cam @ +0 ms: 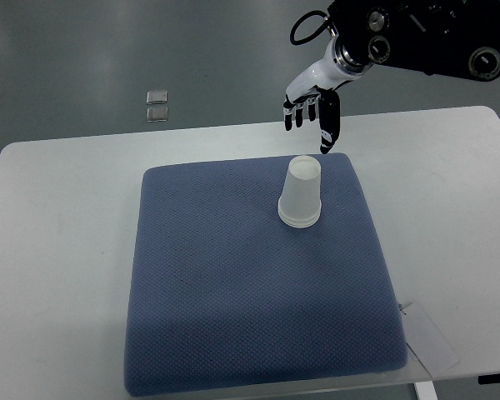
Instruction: Stack paper cups
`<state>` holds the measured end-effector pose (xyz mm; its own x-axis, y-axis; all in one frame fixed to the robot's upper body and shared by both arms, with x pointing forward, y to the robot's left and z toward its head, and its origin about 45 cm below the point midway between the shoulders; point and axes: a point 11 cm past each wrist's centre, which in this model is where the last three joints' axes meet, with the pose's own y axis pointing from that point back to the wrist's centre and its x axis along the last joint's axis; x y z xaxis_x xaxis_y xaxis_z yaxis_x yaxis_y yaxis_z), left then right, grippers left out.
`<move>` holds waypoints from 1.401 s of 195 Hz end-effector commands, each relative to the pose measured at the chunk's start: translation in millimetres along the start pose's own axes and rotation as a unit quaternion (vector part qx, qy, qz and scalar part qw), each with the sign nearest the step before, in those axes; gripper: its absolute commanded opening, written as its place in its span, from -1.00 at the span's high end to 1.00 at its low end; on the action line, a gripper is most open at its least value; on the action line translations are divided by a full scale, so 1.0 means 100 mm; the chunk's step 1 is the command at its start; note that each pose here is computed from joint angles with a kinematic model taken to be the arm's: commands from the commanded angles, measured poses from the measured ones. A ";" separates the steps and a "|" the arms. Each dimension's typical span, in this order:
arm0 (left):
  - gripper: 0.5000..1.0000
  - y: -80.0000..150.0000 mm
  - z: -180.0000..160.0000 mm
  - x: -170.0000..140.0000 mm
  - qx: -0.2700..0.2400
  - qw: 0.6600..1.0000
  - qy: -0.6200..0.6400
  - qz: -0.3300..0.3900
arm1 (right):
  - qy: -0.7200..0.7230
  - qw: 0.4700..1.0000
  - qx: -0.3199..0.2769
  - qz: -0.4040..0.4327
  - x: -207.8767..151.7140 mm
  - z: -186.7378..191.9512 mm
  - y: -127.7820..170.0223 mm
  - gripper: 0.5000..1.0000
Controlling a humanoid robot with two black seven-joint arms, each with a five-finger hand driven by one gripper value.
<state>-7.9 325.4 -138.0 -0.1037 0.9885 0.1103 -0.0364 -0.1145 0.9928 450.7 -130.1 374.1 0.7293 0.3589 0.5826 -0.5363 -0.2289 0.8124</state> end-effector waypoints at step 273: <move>-1.00 0.01 -0.01 -0.10 0.001 1.000 -0.001 -0.015 | -0.853 0.297 0.376 0.208 -1.17 1.26 -1.17 -0.44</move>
<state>-7.4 315.4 -138.6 -0.0997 0.9917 0.0815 -0.0381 -0.0856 0.9956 483.0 -257.0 216.5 0.1711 -0.6780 -0.7149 -0.9485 -0.3097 0.0667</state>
